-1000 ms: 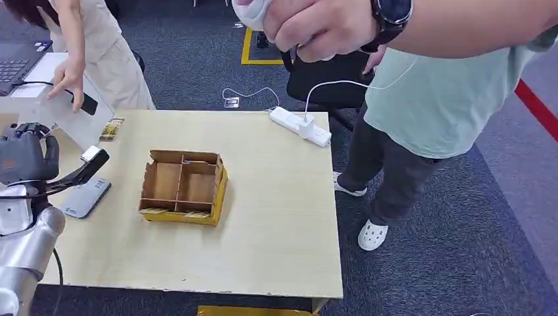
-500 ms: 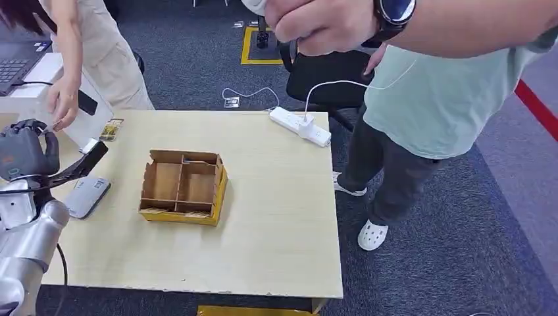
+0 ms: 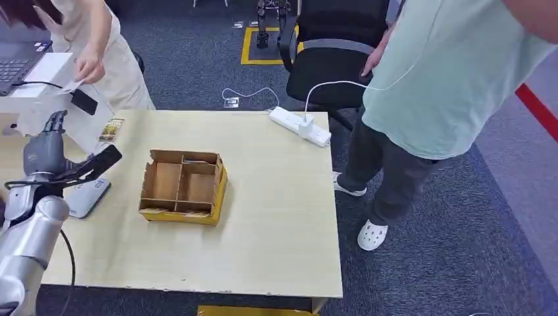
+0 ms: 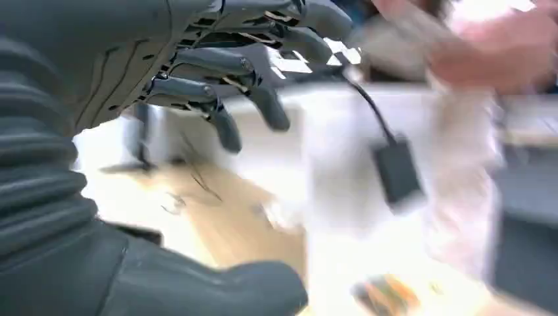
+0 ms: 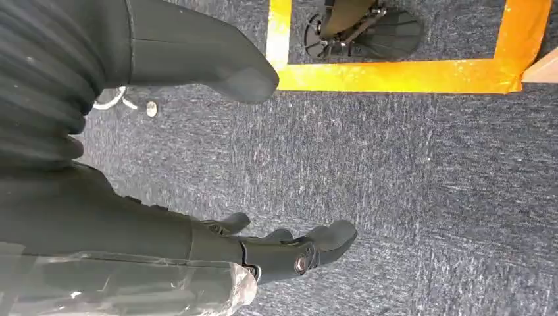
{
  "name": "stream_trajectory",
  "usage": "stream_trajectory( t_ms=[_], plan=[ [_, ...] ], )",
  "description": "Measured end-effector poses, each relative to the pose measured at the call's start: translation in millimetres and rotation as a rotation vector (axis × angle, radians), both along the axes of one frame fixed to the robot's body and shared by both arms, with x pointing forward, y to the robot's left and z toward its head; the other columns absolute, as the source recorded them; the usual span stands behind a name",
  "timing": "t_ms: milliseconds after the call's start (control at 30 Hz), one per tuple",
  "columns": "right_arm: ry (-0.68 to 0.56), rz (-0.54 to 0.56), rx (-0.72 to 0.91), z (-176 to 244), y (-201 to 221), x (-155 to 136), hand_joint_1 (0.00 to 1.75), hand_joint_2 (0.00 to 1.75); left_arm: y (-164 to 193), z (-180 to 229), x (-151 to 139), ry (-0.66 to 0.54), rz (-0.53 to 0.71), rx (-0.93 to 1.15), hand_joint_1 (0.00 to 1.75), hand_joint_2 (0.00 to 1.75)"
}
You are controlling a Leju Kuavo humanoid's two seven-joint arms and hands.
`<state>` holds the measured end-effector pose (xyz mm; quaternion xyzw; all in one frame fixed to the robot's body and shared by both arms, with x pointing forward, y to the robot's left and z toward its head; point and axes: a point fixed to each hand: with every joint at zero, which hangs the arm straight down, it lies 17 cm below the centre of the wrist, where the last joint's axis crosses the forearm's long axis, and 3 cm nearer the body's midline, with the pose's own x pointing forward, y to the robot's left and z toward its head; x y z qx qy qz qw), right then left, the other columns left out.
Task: Pass the card to the sensor for recognition and then transmit it.
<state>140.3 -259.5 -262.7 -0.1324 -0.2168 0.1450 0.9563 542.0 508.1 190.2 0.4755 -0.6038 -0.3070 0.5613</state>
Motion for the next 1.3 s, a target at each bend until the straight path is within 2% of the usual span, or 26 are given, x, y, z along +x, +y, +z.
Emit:
stream_trajectory(
  t_ms=[100, 200, 433, 567, 667, 833, 1067, 1200, 1300],
  plan=[
    [0.003, -0.009, 0.003, -1, -1, -4, 0.00, 1.75, -25, -2, -2, 0.080, -0.146, -0.113, 0.00, 1.75],
    [0.001, -0.013, 0.005, -1, -2, -6, 0.00, 1.75, -47, 3, -20, 0.162, -0.324, -0.179, 0.00, 1.75],
    [0.002, -0.023, 0.001, -2, -8, -10, 0.00, 1.75, -78, 58, -101, 0.271, -0.656, -0.151, 0.00, 1.75],
    [-0.003, -0.031, 0.001, -2, -10, -9, 0.00, 1.75, -93, 77, -145, 0.350, -0.765, -0.064, 0.00, 1.75],
    [-0.004, -0.042, 0.001, -2, -12, -8, 0.00, 1.75, -95, 78, -165, 0.392, -0.767, 0.094, 0.00, 1.75],
    [-0.004, -0.056, 0.000, -2, -13, -8, 0.00, 1.75, -100, 57, -170, 0.353, -0.724, 0.374, 0.00, 1.75],
    [-0.003, -0.055, -0.002, -2, -15, -8, 0.00, 1.75, -119, 35, -181, 0.342, -0.766, 0.417, 0.00, 1.75],
    [-0.002, -0.047, -0.005, -2, -14, -9, 0.00, 1.75, -143, 9, -181, 0.246, -0.750, 0.479, 0.00, 1.75],
    [-0.003, -0.060, -0.006, -2, -14, -9, 0.00, 1.75, -170, -18, -174, 0.131, -0.658, 0.485, 0.00, 1.75]
  ],
)
